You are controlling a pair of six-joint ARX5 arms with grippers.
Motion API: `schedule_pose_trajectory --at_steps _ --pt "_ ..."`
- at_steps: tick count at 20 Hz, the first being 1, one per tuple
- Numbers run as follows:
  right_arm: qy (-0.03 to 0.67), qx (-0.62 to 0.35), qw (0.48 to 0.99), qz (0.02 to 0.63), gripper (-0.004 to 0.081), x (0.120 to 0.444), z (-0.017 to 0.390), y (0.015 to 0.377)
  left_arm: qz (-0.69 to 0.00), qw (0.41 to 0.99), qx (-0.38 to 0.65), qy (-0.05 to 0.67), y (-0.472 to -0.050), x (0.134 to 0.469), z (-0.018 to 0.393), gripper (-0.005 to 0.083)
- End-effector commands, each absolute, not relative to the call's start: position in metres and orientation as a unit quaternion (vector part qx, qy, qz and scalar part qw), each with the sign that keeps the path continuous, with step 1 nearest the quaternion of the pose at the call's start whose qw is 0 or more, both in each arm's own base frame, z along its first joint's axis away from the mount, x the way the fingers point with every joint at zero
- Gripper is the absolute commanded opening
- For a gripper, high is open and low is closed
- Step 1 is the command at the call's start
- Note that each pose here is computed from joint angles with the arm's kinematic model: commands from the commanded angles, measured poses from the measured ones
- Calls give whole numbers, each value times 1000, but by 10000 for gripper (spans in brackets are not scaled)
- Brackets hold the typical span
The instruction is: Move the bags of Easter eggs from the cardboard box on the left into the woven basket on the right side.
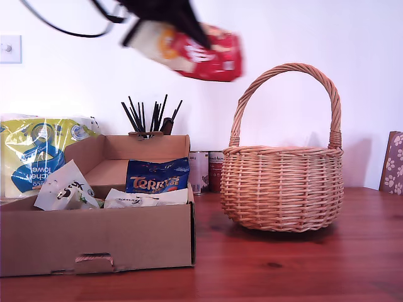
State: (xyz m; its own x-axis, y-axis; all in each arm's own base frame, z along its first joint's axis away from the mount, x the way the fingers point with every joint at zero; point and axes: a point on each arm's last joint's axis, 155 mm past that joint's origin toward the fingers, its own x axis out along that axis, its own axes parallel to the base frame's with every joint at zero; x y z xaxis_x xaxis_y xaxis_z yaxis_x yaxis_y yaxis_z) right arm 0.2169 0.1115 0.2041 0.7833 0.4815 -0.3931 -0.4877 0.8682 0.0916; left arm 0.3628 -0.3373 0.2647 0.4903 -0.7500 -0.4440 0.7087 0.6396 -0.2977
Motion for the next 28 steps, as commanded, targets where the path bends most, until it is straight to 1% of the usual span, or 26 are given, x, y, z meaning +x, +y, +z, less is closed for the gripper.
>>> schedule_pose_trajectory --at_steps 1,4,8,11,14,16,21,22,25,26,28 --pt "202 -9 945 258 -12 217 207 112 -420 865 -24 273 -356 369 240 2" --pt "201 -9 945 259 -12 217 207 112 -413 879 -16 239 -383 378 234 2" --pt "196 -9 946 259 -12 218 209 113 -396 894 -12 210 -408 397 208 2" --pt "196 -9 946 259 -12 218 209 113 -395 897 -15 198 -422 410 186 2" --pt "196 -9 946 259 -12 218 209 113 -398 896 -17 198 -430 414 168 2" --pt "196 -9 946 259 -12 218 209 113 -402 895 -17 195 -436 413 164 2" --pt "194 -9 946 259 -12 218 210 113 -401 901 -26 162 -442 416 177 10" --pt "194 -9 946 259 -12 218 210 113 -401 902 -28 158 -442 416 179 39" --pt "194 -9 946 259 -12 218 210 113 -402 902 -28 156 -444 415 181 277" --pt "194 -9 946 259 -12 218 210 113 -403 901 -28 158 -444 414 180 304" --pt "194 -9 946 259 -12 218 210 113 -408 898 -28 161 -446 412 179 305"
